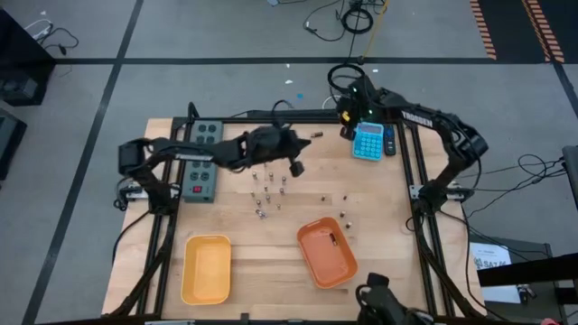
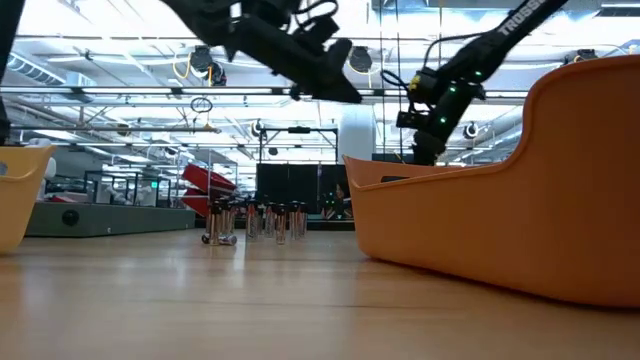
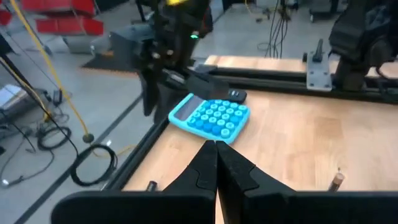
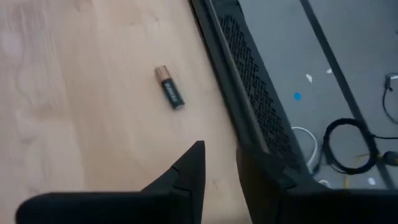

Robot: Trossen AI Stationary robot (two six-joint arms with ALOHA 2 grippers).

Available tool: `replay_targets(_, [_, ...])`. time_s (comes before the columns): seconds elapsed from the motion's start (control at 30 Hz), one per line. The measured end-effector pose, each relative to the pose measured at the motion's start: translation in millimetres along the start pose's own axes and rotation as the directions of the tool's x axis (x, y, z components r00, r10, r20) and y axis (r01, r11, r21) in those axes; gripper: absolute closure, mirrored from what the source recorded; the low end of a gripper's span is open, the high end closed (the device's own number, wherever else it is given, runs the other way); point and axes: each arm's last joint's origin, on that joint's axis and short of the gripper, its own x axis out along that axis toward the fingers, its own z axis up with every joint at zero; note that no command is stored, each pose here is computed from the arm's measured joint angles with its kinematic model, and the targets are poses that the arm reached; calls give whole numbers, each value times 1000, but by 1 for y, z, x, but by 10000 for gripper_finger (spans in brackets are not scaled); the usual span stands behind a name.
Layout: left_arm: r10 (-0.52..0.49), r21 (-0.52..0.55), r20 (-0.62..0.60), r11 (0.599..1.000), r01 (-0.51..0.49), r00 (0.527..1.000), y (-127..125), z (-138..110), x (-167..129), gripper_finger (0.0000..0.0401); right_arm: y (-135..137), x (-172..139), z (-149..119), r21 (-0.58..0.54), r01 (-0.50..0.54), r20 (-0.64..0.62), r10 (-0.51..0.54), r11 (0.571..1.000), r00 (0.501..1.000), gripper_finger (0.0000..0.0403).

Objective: Sort batteries
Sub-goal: Put the brown battery into the orange bin

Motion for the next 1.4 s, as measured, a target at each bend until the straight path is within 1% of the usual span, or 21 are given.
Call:
replay_targets(0.03, [5,-2,12,1000,-5,1000,-2,-4,-5,398,-4,0,5,-25,7,-17,-7,1000,1000,321])
replay_targets(0.07, [11,-7,12,1000,-11,1000,-2,-10,-9,398,-9,1,11,-51,35,-27,-36,998,999,321])
replay_targets(0.13, [16,-38,5,999,-16,1000,-4,-19,-14,399,-24,5,18,-84,121,-41,-125,989,991,321])
replay_targets(0.17, [13,-52,-3,999,-13,1000,-5,-23,-15,398,-33,7,19,-85,147,-48,-151,985,987,321])
replay_targets(0.23, [5,-72,-38,997,-8,999,-8,-32,-19,395,-51,12,15,-69,191,-79,-197,979,977,321])
replay_targets(0.3, [-2,-75,-60,997,-3,998,-16,-42,-22,393,-66,16,6,-50,216,-101,-220,975,970,321])
replay_targets(0.37, [12,-63,-76,998,-17,997,-22,-49,-26,392,-77,22,-6,-38,196,-101,-198,980,975,321])
replay_targets(0.47, [54,-35,-65,998,-57,996,-28,-49,-31,391,-88,37,-22,15,61,-25,-61,998,998,321])
replay_targets(0.53, [74,-34,-48,997,-76,996,-28,-48,-35,390,-95,50,-30,50,60,-4,-60,997,998,321])
replay_targets(0.6, [77,-39,-30,996,-78,997,-29,-46,-41,390,-99,63,-37,62,56,-15,-55,997,998,321])
replay_targets(0.67, [86,-44,-11,995,-87,996,-28,-43,-49,390,-96,74,-41,37,39,-29,-38,999,999,321])
replay_targets(0.83, [156,-46,3,987,-156,988,-26,-45,-70,389,-83,95,-27,-35,35,29,-34,999,999,321])
replay_targets(1.0, [207,-71,8,976,-206,978,-22,-51,-91,389,-70,98,-17,-107,-17,54,23,994,998,321])
replay_targets(1.13, [243,-84,22,967,-240,970,-17,-52,-102,388,-49,103,-4,-151,-68,54,77,986,996,321])
replay_targets(1.27, [247,-92,36,966,-243,968,-15,-50,-108,388,-28,107,10,-198,-95,52,107,976,993,321])
replay_targets(1.4, [247,-88,28,966,-244,968,-14,-55,-111,388,-12,108,14,-218,-126,-12,126,968,992,321])
